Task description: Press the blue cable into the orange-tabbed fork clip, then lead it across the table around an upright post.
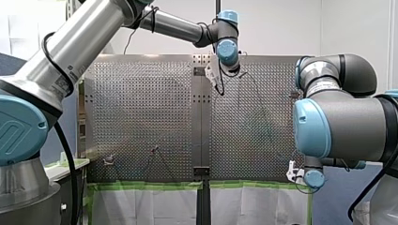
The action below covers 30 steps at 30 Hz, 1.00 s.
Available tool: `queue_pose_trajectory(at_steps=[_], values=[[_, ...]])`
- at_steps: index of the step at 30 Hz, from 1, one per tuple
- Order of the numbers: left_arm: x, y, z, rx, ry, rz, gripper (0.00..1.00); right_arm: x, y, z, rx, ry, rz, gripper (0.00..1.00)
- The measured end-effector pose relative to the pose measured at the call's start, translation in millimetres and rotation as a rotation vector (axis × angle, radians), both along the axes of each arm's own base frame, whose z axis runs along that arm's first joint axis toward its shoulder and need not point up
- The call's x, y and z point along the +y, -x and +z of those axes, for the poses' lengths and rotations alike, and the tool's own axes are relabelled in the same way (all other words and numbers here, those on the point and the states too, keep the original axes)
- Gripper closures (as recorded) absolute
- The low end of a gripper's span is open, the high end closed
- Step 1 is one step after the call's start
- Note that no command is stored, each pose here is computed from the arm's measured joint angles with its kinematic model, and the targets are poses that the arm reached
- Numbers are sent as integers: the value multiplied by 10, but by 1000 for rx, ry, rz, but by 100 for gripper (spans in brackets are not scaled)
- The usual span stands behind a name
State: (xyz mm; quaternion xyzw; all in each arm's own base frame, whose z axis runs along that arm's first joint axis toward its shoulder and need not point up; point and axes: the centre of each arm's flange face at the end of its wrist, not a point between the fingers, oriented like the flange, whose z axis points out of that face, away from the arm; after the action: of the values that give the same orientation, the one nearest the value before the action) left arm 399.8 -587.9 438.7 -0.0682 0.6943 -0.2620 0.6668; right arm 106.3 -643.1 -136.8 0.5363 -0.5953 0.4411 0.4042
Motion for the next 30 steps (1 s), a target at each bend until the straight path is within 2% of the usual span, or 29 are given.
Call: queue_pose_trajectory(at_steps=[8, 12, 19, 26, 30], values=[[190, 18, 668, -61, -20, -37, 0, 0, -10, 1, -1, 0, 4, 100], [212, -2, 803, -74, -52, -60, 0, 1, -11, -1, -1, 0, 4, 100], [116, -114, 694, -63, -139, -106, 0, 0, -16, 0, -1, 0, 5, 100], [-6, -232, 275, -9, -277, -172, 0, 0, -12, 0, -1, 0, 4, 100], [-28, -232, 153, 11, -338, -211, 0, -1, -5, -1, -1, 0, 4, 100]])
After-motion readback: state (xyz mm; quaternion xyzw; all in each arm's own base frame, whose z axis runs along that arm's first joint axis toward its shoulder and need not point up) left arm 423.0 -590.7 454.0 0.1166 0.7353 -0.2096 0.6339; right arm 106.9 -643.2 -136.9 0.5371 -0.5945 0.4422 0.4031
